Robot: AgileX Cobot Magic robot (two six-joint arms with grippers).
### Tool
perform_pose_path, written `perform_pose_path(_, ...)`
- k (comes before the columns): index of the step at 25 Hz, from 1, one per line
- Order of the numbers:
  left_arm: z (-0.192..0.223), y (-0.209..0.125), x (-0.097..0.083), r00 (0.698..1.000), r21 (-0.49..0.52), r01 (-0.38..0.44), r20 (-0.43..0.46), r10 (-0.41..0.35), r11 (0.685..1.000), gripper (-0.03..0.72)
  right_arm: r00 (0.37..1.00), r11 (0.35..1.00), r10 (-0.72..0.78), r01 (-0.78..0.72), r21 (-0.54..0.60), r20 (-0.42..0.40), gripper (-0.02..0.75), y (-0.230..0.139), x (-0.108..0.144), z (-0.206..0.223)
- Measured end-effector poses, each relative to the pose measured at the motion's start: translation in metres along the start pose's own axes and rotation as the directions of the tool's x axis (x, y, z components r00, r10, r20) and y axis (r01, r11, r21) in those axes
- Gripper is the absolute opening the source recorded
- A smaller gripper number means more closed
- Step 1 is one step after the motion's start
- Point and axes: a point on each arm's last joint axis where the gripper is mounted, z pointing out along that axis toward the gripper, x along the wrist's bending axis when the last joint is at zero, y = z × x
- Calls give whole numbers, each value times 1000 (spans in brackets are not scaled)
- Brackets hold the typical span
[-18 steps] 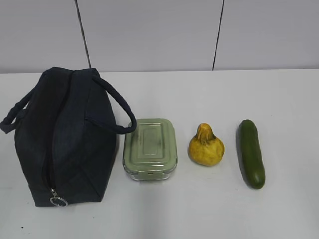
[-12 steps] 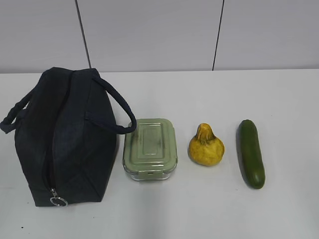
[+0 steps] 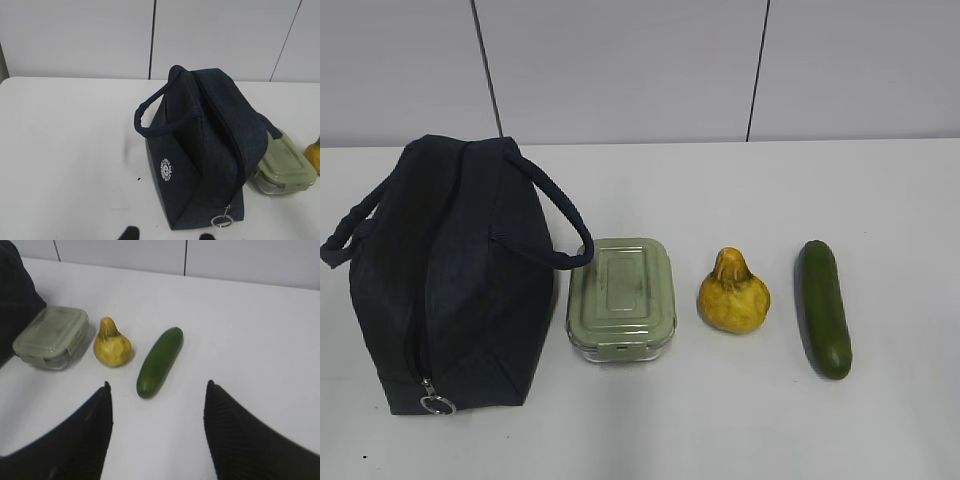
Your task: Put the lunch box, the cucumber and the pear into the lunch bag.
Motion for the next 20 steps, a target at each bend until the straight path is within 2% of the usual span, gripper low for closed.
perform_pose_path(4,0,0,0,1000,0,0,0,0,1000,236,1000,989,28,-30,-145,-12,455,13,1,-1)
perform_pose_path(7,0,0,0,1000,0,0,0,0,1000,236,999,981,35,-36,-192,-10,455,19,0,0)
perform_pose_path(13,0,0,0,1000,0,0,0,0,1000,236,998,997,66,-66,37,-17,454,32,-6,43)
perform_pose_path(20,0,0,0,1000,0,0,0,0,1000,236,999,962,29,-18,273,-36,452,58,-14,98)
